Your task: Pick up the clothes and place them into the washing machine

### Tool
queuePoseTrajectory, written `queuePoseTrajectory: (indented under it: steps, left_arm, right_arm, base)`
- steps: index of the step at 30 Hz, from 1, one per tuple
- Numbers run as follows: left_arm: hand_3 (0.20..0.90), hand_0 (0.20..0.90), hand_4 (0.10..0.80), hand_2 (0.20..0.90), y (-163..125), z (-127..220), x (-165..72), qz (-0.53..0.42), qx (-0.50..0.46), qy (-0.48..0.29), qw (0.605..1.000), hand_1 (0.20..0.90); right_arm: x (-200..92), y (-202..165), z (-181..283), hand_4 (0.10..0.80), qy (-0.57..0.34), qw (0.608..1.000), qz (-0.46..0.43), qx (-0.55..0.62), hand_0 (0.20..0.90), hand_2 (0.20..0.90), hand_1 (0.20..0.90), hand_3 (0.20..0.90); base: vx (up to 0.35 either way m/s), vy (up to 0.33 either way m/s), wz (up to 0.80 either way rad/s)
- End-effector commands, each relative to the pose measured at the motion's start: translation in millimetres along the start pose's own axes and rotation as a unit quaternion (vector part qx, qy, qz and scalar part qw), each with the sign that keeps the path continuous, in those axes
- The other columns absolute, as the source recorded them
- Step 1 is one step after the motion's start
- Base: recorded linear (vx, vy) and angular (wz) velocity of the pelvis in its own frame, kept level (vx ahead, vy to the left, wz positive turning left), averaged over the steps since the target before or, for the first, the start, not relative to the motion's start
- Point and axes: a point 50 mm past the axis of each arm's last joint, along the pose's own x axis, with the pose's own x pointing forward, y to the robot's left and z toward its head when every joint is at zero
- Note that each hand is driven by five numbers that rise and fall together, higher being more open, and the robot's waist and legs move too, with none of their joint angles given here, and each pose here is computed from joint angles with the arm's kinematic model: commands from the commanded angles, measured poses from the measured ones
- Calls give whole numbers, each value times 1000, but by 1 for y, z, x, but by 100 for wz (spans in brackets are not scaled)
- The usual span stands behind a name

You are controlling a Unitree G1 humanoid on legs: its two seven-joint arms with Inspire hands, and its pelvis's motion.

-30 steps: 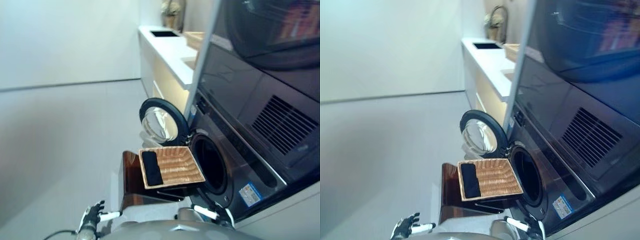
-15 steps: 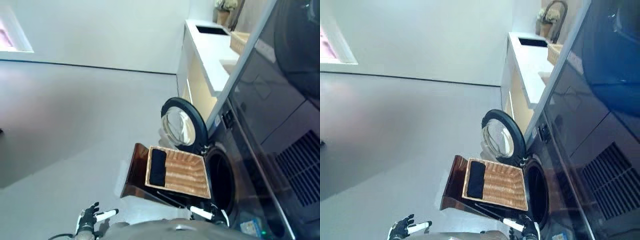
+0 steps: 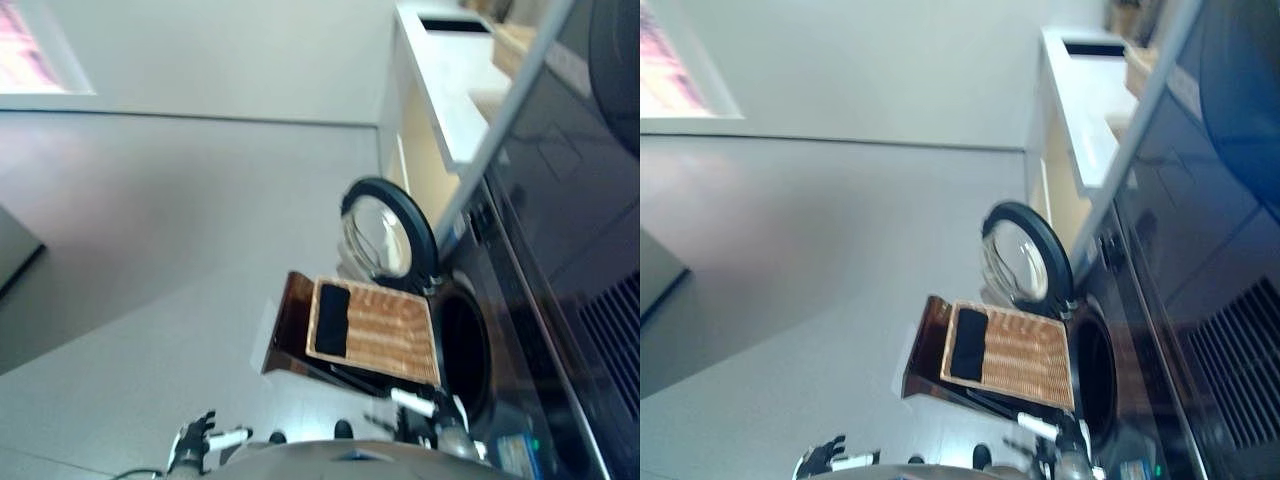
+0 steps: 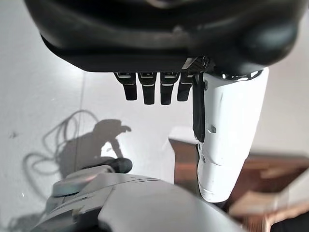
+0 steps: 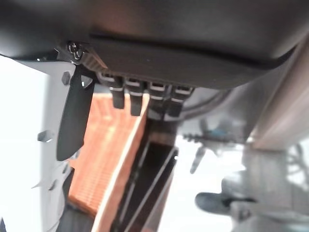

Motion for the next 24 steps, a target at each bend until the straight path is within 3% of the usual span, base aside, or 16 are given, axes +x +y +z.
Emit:
queuePoseTrajectory:
  steps: [1, 6, 12, 16, 22, 24]
  left_arm:
    - [900, 900, 800, 900, 6, 25, 6, 14, -10, -49, 999, 900]
    - [900, 900, 800, 900, 12, 47, 10, 28, -30, -89, 995, 900]
    - [900, 900, 800, 900, -2, 40, 6, 0, -20, -87, 996, 900]
    - [900, 900, 800, 900, -4, 68, 8, -2, -13, -138, 990, 900]
    - [900, 900, 800, 900, 8, 130, 7, 36, -74, -240, 967, 900]
    - [900, 900, 800, 900, 8, 130, 7, 36, -74, -240, 967, 900]
  right_arm:
    - [7, -4, 42, 800, -81, 996, -6, -27, 900, 900, 900, 900]
    - [9, 7, 86, 800, -131, 990, -1, -50, 900, 900, 900, 900]
    - [11, 0, 104, 800, -147, 986, -21, -75, 900, 900, 900, 900]
    - [9, 3, 146, 800, -196, 976, -35, -88, 900, 900, 900, 900]
    - [-10, 3, 234, 800, -297, 950, -72, -61, 900, 900, 900, 900]
    - [-10, 3, 234, 800, -297, 950, -72, -61, 900, 900, 900, 900]
  base:
    - [23, 89, -79]
    - [23, 2, -61]
    - [127, -48, 16]
    - [-164, -74, 14]
    - [-190, -40, 24]
    - [-14, -2, 5]
